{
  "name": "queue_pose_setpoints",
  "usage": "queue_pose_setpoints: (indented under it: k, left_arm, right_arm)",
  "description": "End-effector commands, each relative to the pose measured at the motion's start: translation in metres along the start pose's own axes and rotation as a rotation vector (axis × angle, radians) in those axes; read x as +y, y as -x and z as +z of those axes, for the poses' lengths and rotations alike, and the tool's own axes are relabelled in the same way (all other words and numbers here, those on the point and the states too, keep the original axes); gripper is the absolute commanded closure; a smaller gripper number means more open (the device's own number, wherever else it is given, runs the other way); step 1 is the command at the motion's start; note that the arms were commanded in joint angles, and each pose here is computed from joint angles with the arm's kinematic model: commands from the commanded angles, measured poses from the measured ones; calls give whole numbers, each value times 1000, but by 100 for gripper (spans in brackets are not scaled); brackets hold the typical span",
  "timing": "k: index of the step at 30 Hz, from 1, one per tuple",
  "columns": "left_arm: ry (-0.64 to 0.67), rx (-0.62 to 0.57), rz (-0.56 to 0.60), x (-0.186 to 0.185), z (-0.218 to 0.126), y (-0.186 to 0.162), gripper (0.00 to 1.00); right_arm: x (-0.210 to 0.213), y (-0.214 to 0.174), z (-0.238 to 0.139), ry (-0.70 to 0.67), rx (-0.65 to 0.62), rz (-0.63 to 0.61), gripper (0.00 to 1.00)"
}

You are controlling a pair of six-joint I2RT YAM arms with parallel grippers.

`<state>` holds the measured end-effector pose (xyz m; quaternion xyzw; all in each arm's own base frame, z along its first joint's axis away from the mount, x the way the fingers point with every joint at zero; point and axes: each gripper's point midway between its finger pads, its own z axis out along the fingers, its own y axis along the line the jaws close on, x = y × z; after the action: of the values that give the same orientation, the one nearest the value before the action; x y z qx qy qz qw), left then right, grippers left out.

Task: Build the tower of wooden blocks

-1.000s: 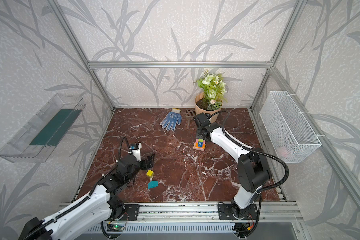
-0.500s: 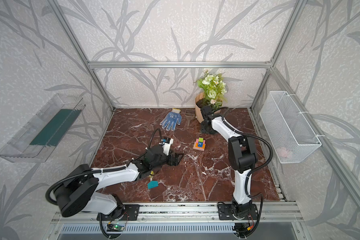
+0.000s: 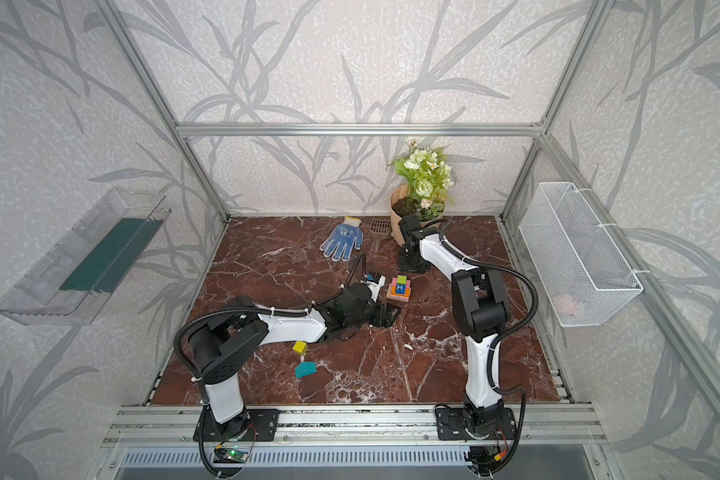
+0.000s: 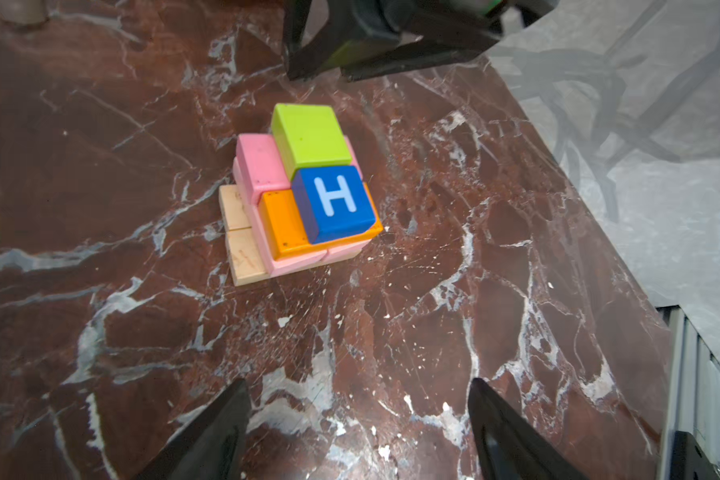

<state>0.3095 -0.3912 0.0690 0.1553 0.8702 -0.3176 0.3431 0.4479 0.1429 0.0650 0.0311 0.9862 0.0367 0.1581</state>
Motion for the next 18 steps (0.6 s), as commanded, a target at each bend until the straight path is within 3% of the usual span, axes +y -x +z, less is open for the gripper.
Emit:
queue_pose_setpoints:
  k: [1,18]
  left_arm:
    - [101,27,-11,16,8,-4,17]
    - [264,50,7,33,24,10,19]
  right_arm:
    - [2,-2,6,9,25,-12,61]
    - [3,-6,11,13,43,-16,62]
